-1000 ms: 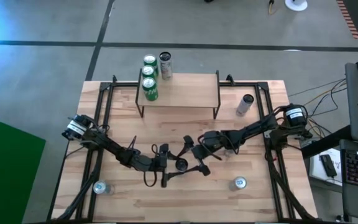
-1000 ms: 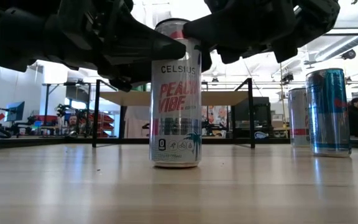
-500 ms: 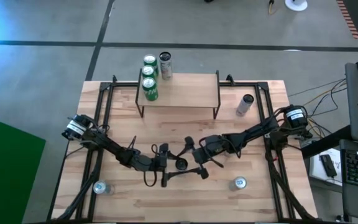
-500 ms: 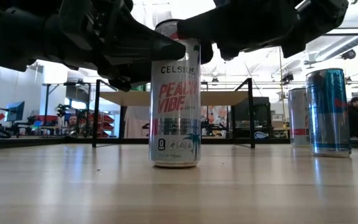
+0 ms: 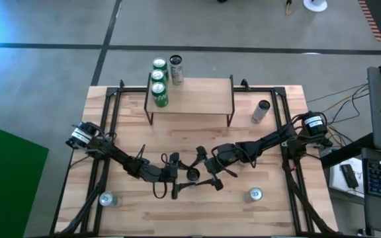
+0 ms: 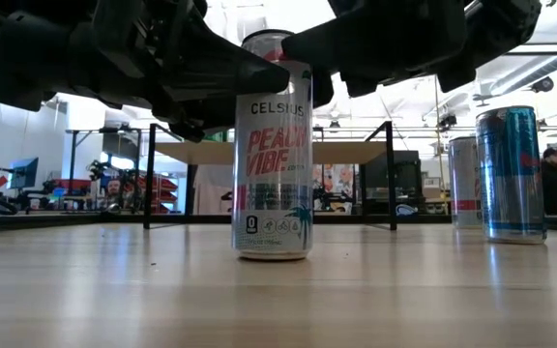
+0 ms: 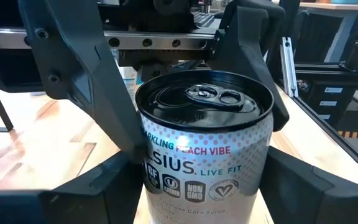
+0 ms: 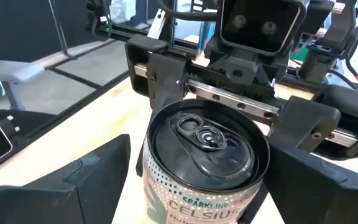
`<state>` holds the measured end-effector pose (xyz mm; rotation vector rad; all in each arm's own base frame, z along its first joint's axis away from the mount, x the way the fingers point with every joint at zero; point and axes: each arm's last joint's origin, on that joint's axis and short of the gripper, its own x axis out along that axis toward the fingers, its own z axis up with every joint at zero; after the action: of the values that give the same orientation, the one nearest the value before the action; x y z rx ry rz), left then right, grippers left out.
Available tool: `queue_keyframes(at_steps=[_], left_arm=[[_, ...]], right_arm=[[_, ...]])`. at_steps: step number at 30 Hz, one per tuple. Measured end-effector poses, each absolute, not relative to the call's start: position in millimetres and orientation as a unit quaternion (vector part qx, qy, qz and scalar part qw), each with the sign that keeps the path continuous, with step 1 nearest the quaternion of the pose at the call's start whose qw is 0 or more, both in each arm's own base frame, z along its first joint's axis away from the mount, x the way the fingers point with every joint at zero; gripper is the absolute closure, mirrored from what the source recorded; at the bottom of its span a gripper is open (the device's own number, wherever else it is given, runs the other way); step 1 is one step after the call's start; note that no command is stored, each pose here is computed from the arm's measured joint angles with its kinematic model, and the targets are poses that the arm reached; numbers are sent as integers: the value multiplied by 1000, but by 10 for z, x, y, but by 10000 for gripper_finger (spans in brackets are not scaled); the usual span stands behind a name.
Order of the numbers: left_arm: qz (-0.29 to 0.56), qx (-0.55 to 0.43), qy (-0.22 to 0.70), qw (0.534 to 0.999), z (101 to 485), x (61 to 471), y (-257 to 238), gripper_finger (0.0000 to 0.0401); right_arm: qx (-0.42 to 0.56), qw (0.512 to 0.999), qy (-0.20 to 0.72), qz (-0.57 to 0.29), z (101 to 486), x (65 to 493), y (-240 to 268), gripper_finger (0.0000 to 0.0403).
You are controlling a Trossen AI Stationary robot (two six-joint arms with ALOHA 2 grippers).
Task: Place canned beverage on shelf
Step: Put the bottom white soda can on the shelf aligned with other white soda cans
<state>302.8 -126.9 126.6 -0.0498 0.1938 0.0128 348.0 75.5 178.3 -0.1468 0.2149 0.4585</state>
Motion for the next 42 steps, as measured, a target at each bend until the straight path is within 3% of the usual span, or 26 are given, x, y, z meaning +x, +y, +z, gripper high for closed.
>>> queue_keyframes(at_steps=[5,14,25,32,37,42], left_arm=[[8,-29,95,995,1269,3029,-1267,129],[16,-43,132,990,1149,3013,-1240,78],[59,-42,123,990,1181,2900,-1173,63],[119,-55,100,986,1336,2491,-1041,62],[179,-74,86,977,1327,2261,-918,62],[184,-69,94,976,1274,2240,-897,62]], right_arm=[[-72,966,105,226,1790,3484,756,84],[-82,967,101,220,1796,3488,751,156],[-71,975,114,174,1891,3451,704,153],[-90,984,83,132,2292,3312,497,150],[-93,993,28,60,2771,3180,81,150],[-82,995,51,-12,3161,3211,-402,149]])
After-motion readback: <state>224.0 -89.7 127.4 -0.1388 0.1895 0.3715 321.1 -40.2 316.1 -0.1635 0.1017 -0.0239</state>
